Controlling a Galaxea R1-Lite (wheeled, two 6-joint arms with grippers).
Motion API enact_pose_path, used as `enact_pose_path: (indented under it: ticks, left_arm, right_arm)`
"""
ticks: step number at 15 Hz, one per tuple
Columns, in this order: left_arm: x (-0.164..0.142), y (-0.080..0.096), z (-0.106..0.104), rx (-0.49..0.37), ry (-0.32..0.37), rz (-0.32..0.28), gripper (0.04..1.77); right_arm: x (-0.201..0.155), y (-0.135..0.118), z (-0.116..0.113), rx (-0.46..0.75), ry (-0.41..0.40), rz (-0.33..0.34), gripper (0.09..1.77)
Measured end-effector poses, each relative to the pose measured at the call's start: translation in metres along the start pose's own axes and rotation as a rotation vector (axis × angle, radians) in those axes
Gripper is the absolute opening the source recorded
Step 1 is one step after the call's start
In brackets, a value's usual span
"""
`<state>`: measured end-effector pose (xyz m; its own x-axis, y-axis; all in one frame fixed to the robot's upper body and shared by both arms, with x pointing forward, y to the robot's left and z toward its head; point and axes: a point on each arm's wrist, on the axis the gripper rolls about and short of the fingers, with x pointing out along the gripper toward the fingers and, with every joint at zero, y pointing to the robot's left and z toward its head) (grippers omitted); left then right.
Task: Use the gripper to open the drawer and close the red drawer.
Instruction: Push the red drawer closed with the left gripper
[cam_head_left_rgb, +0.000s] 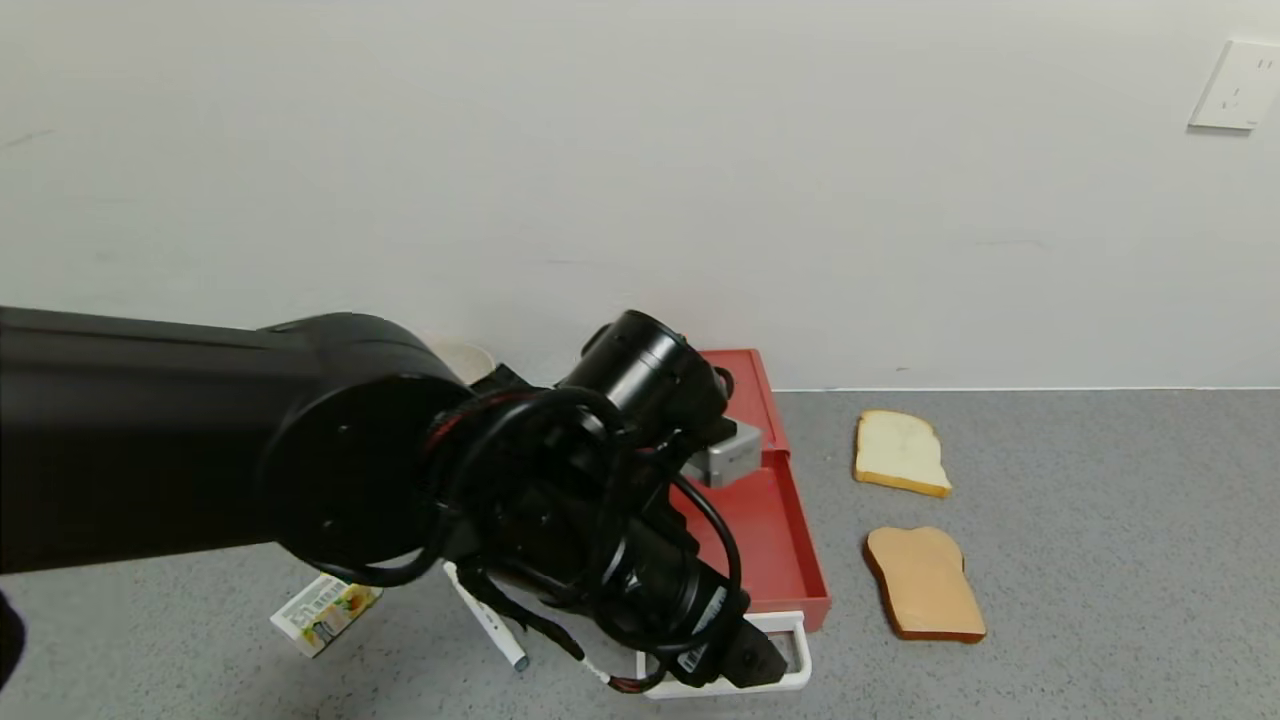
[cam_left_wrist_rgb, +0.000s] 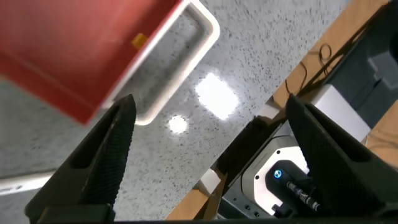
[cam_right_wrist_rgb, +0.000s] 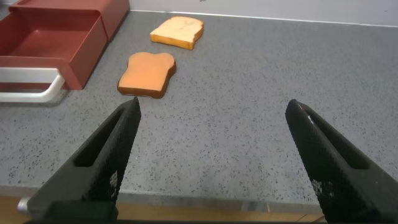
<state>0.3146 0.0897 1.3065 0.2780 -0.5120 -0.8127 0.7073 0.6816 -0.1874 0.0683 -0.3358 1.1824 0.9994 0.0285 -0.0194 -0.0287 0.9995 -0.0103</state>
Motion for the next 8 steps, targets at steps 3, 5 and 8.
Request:
enact_pose_path:
  ticks: [3, 5, 8]
  left_arm:
    - [-0.033, 0.015, 0.0, -0.079, -0.084, 0.031, 1.73]
    - [-0.052, 0.025, -0.001, -0.156, -0.135, 0.05, 1.73]
    - [-0.076, 0.038, -0.01, -0.222, -0.19, 0.081, 1.73]
  right_arm:
    - [0.0, 0.0, 0.0, 0.001, 0.0, 0.0, 1.71]
    - [0.0, 0.0, 0.0, 0.001, -0.001, 0.0, 1.71]
    - [0.0, 0.0, 0.001, 0.001, -0.008, 0.0, 1.71]
